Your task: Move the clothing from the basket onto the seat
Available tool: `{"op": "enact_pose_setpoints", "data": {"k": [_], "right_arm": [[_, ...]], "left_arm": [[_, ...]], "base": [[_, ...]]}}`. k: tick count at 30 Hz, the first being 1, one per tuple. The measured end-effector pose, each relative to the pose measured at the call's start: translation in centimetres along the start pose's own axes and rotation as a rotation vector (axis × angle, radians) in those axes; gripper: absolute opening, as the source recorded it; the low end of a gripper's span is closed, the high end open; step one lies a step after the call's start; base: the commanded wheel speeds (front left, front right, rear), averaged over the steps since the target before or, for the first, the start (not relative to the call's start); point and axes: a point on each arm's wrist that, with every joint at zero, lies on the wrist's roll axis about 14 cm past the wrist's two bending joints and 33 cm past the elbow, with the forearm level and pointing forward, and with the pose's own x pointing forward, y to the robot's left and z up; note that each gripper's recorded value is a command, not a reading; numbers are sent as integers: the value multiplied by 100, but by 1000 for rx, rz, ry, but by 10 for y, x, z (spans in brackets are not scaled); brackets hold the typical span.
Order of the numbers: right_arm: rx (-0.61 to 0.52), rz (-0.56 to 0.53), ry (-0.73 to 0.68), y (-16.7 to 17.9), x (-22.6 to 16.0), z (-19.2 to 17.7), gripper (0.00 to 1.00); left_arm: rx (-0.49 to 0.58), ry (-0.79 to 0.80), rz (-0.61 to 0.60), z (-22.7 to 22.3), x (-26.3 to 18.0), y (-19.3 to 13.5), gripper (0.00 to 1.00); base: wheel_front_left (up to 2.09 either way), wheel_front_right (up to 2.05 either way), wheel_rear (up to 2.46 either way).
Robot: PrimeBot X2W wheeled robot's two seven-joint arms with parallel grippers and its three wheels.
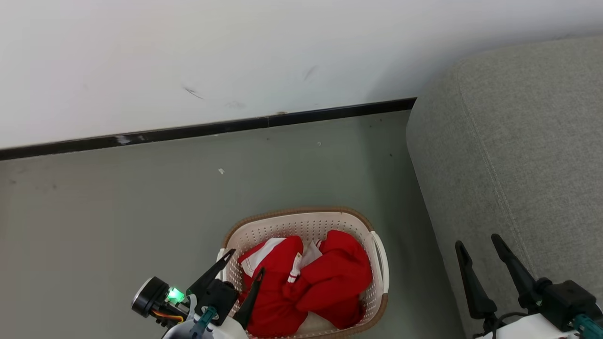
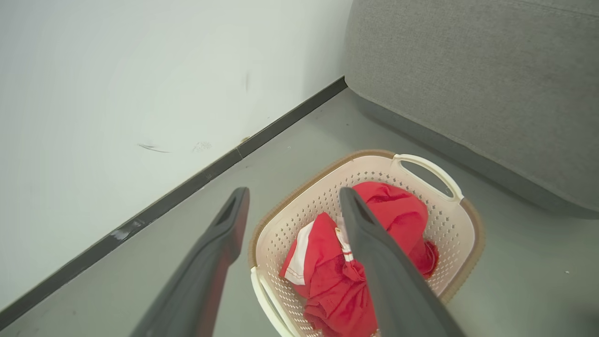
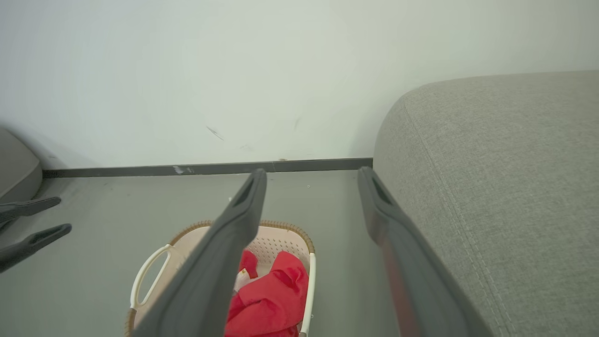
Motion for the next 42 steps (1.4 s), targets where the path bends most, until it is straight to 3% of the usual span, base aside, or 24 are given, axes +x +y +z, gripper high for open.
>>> {"op": "enact_pose_setpoints", "data": {"k": [23, 42], "right_arm": [[4, -74, 18, -26, 45, -14, 100], [-16, -66, 45, -32, 82, -37, 100]], "left_arm": [[25, 183, -216, -77, 78, -38, 100], [2, 301, -249, -143, 114, -49, 100]], "base": [[0, 0, 0], [0, 0, 0]]}}
